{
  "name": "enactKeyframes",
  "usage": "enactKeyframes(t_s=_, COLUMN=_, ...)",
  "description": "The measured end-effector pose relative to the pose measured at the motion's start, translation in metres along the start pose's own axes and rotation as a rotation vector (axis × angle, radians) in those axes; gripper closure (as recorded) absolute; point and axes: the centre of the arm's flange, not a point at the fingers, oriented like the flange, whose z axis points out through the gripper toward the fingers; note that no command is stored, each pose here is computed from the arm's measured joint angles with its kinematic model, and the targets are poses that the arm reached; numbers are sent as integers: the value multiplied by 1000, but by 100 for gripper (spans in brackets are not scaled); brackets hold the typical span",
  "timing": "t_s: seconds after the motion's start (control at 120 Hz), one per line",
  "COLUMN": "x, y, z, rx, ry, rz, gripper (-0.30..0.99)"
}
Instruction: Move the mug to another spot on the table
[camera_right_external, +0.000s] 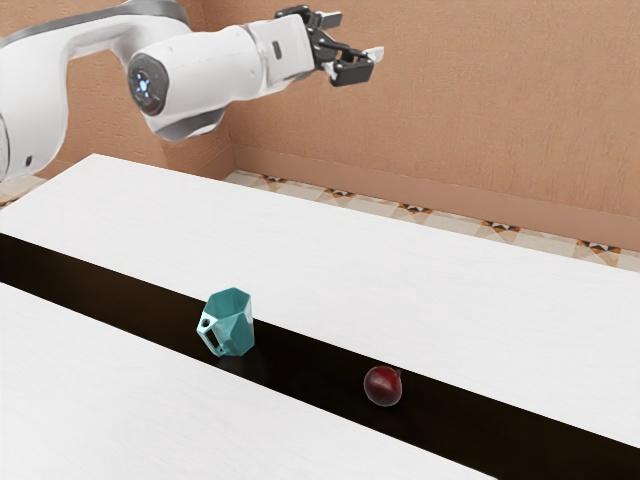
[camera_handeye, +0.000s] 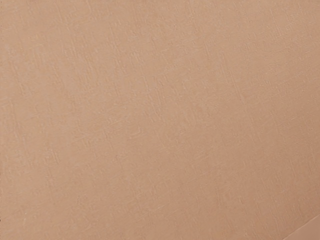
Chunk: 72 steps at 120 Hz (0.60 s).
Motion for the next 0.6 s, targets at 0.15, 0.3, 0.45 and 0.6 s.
enactKeyframes(t_s=0.15, x=57, y=28, z=18, rx=58, ry=-102, rz=-204, gripper=0)
enactKeyframes(t_s=0.3, x=52, y=-35, z=42, rx=204, ry=-513, rz=-427, gripper=0)
enactKeyframes(t_s=0.45, x=-24, y=-99, z=29, rx=264, ry=-948, rz=-602, gripper=0)
enactKeyframes(t_s=0.6, x=-50, y=-102, z=12, rx=229, ry=-1164, rz=-637, gripper=0)
